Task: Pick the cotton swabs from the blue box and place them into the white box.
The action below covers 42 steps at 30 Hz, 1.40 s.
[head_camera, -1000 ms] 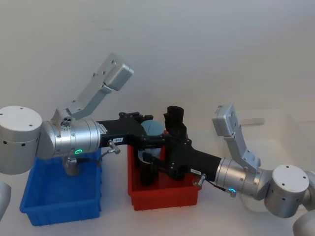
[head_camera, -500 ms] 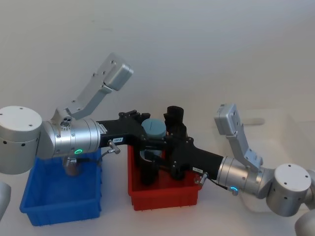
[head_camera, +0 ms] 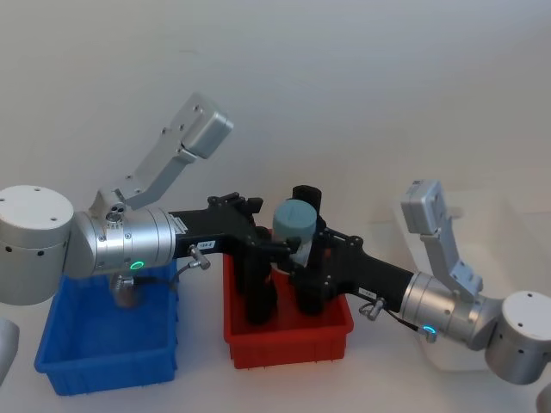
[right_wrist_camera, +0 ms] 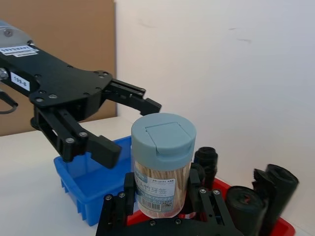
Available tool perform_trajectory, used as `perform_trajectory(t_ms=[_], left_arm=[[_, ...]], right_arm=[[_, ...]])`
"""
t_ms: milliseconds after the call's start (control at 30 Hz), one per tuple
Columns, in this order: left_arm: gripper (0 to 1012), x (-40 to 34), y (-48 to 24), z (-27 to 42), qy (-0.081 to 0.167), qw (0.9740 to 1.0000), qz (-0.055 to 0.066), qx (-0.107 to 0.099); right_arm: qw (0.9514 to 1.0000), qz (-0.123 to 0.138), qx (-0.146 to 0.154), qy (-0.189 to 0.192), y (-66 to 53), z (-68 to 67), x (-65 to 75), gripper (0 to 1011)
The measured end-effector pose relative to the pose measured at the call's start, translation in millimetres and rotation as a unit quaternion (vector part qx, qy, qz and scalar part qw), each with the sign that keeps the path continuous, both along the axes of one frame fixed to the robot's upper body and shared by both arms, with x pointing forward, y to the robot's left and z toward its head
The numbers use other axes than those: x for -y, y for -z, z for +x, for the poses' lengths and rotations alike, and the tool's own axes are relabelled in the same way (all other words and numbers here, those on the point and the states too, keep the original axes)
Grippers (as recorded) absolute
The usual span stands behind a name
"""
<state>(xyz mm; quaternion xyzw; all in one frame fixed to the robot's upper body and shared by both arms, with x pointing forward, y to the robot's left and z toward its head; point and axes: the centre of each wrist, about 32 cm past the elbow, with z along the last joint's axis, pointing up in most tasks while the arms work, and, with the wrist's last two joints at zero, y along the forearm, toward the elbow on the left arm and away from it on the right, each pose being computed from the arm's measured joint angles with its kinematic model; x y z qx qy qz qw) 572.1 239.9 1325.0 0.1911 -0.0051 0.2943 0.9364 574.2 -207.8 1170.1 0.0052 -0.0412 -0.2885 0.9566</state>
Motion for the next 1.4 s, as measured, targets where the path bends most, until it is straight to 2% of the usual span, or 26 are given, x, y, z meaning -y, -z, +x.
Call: perform_trajectory(t_ms=[267, 467, 667, 1000, 1100, 1133, 1233, 1267, 1400], left_arm=[[1004, 0.0, 0.0, 0.0, 0.000, 1.0000, 0.000, 0.000], [1004, 0.0, 0.0, 0.0, 0.000, 1.0000, 0.000, 0.000], [1004, 0.0, 0.0, 0.0, 0.000, 1.0000, 0.000, 0.000], [1004, 0.0, 0.0, 0.0, 0.000, 1.0000, 0.000, 0.000], [1004, 0.0, 0.0, 0.0, 0.000, 1.0000, 0.000, 0.000], [1004, 0.0, 0.0, 0.0, 0.000, 1.0000, 0.000, 0.000], [1004, 0.0, 0.0, 0.0, 0.000, 1.0000, 0.000, 0.000], [1004, 0.0, 0.0, 0.0, 0.000, 1.0000, 0.000, 0.000], [1004, 0.0, 0.0, 0.0, 0.000, 1.0000, 0.000, 0.000]], right_arm=[[0.9990, 0.008, -0.001, 0.044, 2.2, -8.5, 17.8, 634], [0.9963, 0.012, 0.001, 0.085, 3.0, -18.5, 32.4, 634], [0.9913, 0.016, 0.003, 0.131, 2.9, -29.3, 45.0, 634], [0.9781, 0.022, 0.002, 0.207, 2.0, -47.4, 62.0, 634], [0.9713, 0.024, -0.001, 0.237, 1.4, -53.5, 67.3, 634], [0.9713, 0.024, -0.001, 0.237, 1.4, -53.5, 67.3, 635], [0.9635, 0.025, -0.007, 0.267, 1.2, -58.9, 72.1, 634], [0.9635, 0.025, -0.007, 0.267, 1.2, -58.9, 72.1, 634], [0.9527, 0.025, -0.017, 0.302, 1.2, -65.1, 77.7, 634]])
